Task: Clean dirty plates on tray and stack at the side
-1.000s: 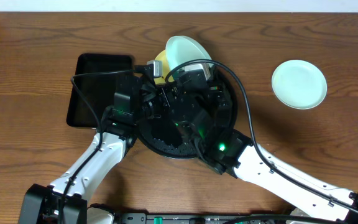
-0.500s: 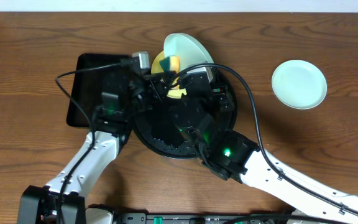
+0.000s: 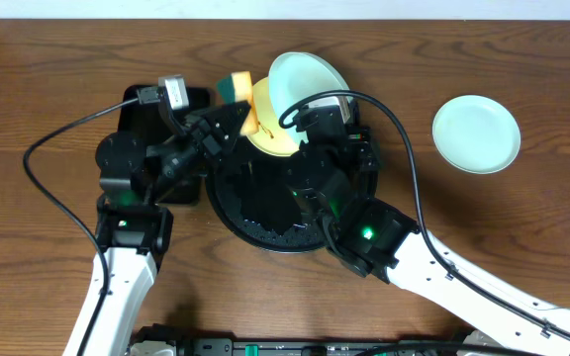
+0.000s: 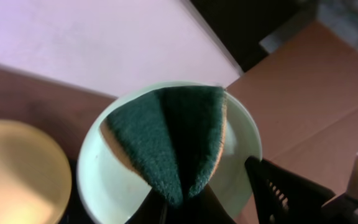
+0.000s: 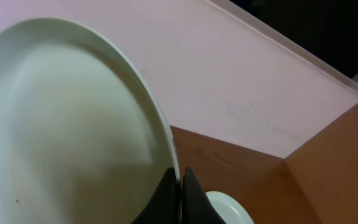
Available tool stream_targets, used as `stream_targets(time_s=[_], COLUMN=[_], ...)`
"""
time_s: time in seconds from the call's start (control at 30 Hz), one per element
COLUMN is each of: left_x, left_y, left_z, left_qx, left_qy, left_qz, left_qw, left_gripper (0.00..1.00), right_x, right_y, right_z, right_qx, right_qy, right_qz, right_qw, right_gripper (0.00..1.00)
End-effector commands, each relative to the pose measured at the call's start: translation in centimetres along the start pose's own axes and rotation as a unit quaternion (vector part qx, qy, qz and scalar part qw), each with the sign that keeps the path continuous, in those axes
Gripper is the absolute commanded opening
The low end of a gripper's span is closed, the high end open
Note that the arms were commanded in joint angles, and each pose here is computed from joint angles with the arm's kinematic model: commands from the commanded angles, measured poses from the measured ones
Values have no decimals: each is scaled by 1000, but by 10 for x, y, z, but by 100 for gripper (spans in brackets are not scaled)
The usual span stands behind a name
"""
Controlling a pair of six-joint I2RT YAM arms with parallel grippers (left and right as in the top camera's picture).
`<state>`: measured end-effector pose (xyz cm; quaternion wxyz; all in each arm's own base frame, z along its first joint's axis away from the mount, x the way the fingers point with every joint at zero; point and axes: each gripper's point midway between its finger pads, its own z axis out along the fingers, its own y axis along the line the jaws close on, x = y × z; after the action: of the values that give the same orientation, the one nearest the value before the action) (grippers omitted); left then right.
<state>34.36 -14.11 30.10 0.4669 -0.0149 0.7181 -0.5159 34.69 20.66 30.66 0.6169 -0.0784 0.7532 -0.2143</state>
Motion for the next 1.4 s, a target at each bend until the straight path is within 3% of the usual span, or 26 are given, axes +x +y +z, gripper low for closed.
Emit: stream_targets(time_s=[0.0, 0.2, 0.4, 0.7, 0.93, 1.37], left_x=[22, 97, 126, 136, 120, 110], left_y=[5, 18, 12, 46, 37, 50], left_z=[2, 22, 46, 60, 70, 73], left_qx=[-12, -38, -13, -49, -18, -51], left_qy=[44, 165, 202, 200, 169, 137], left_qz=[-39, -97, -88, -99, -65, -35], left_qw=[998, 981, 975, 973, 983, 989], left_gripper=[8, 8, 7, 8, 8, 8], right_x=[-8, -8, -7, -6, -6, -10], right_y=[-11, -11, -11, -10, -10, 1], right_z=[-1, -1, -1, -2, -2, -13], right_qx=[9, 9, 8, 7, 7, -11], right_qy=[-5, -5, -4, -2, -2, -11], right_qz=[28, 33, 30, 33, 32, 31], right_qw=[1000, 999, 999, 999, 999, 999], right_gripper=[1, 1, 1, 1, 1, 1])
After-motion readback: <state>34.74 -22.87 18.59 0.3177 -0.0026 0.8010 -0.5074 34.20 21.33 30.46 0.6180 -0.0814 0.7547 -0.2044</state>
